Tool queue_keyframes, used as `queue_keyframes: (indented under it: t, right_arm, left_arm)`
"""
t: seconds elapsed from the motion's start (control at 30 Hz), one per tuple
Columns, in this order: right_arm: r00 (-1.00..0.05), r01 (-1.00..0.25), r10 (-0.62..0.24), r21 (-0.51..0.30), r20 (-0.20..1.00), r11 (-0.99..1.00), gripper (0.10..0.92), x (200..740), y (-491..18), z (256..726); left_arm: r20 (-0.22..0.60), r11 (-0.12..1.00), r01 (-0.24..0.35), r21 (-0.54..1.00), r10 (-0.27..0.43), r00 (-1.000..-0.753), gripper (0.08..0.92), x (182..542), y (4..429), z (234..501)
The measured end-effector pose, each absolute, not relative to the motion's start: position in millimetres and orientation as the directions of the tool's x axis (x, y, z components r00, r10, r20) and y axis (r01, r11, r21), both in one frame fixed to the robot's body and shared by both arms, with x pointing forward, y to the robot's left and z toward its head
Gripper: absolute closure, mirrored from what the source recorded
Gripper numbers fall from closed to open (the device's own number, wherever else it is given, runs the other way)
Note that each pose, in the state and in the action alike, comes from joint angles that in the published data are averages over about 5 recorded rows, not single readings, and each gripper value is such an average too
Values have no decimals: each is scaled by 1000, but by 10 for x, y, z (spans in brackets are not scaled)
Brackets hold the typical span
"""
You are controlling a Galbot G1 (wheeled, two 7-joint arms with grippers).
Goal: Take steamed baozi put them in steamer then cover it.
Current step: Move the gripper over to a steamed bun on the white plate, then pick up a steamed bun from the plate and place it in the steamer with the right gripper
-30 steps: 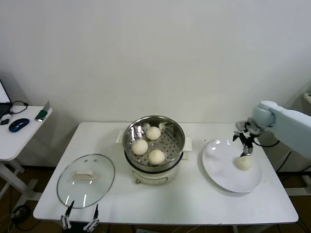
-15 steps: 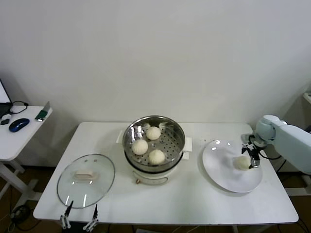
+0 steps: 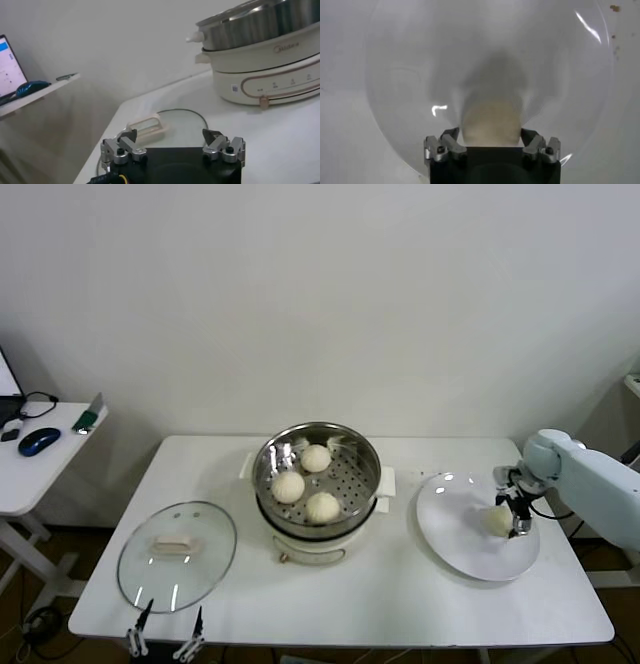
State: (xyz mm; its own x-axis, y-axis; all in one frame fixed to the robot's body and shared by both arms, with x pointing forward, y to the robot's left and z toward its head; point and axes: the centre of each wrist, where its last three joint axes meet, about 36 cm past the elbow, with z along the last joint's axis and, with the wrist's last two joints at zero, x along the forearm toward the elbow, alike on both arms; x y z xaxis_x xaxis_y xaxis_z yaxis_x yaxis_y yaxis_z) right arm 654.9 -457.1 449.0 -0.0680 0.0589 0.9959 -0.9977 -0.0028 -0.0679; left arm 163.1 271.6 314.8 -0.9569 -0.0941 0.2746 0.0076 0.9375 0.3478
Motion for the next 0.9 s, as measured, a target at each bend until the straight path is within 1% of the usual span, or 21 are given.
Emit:
queue_keyframes:
  t: [0.07, 0.17, 0.33, 0.47, 0.63, 0.9]
  right_arm:
    - [-69, -998, 55, -69, 996, 3, 290, 6555, -4579, 4496]
    - [-72, -997, 46, -73, 996, 12, 317, 6569, -4592, 4519]
    - [-82, -996, 25, -83, 996, 29, 334, 6599, -4583, 4596]
    - [-103, -994, -3, -103, 995, 39, 335, 6683, -4493, 4751]
    - [-145, -988, -52, -143, 988, 52, 335, 6887, -4266, 5149]
    - [-222, -974, -169, -212, 960, 73, 335, 7211, -3662, 6033]
  left_arm:
    - [275, 937, 8, 348, -94, -957, 177, 1624, 2710, 3145]
    - [278, 937, 9, 349, -95, -956, 177, 1608, 2704, 3138]
    - [279, 936, 6, 352, -98, -955, 177, 1594, 2702, 3143]
    - [275, 937, 5, 350, -97, -957, 177, 1600, 2688, 3156]
    - [270, 939, 10, 343, -89, -959, 177, 1592, 2639, 3173]
    - [272, 943, 17, 334, -79, -959, 177, 1568, 2555, 3220]
